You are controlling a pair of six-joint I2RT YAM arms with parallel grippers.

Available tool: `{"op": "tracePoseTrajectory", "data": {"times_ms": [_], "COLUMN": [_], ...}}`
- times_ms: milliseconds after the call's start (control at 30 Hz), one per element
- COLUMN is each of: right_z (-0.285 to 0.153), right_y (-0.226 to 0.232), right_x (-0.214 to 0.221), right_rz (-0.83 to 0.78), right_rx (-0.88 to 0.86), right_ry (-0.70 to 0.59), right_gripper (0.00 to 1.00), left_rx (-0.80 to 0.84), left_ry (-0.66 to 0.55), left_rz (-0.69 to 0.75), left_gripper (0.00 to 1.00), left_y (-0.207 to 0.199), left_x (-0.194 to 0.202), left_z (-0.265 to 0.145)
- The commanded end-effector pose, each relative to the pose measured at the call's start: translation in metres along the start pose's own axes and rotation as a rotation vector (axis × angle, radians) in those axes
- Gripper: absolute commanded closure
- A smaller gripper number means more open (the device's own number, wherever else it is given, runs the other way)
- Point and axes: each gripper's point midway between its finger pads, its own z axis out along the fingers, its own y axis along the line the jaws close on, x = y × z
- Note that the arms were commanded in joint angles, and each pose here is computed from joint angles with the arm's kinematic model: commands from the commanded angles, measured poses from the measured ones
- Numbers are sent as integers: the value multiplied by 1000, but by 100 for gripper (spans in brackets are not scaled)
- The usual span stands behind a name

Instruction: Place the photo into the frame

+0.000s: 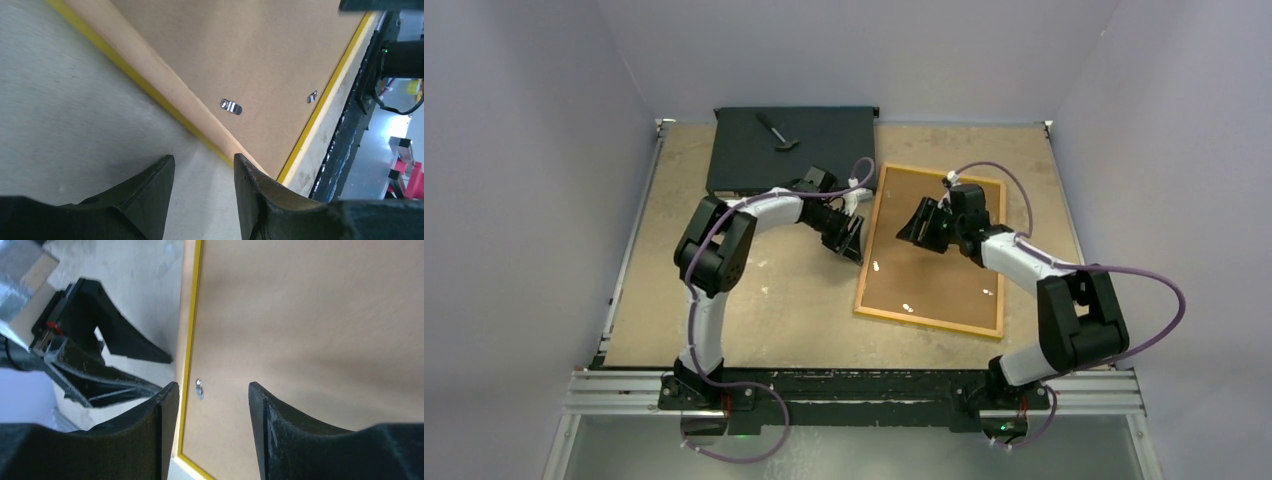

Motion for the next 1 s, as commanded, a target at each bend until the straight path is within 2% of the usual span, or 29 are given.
{"op": "tracePoseTrajectory", "data": {"times_ms": [0,100,233,300,600,967], "right_z": [-8,-5,6,11,28,33], "right_y": [38,41,44,44,35,27], "right_x": [17,29,45,52,72,91], "right_rz": [6,5,4,3,2,-3], "right_rx": [-180,-204,-232,-239,-223,-208], "right_ry": [14,35,69,84,137,180], "right_gripper": [46,48,60,61,60,57], "left_rx": [54,48,51,49,50,58], "left_ry": [-12,5,21,23,38,38], "left_rz": [5,-21,-34,-38,-53,-62], "left_gripper": [56,61,68,70,81,86], "left_y": [-21,-17,-14,-13,-10,-12], "left_x": [0,7,16,19,30,35], "left_z": [5,13,20,22,25,26]}}
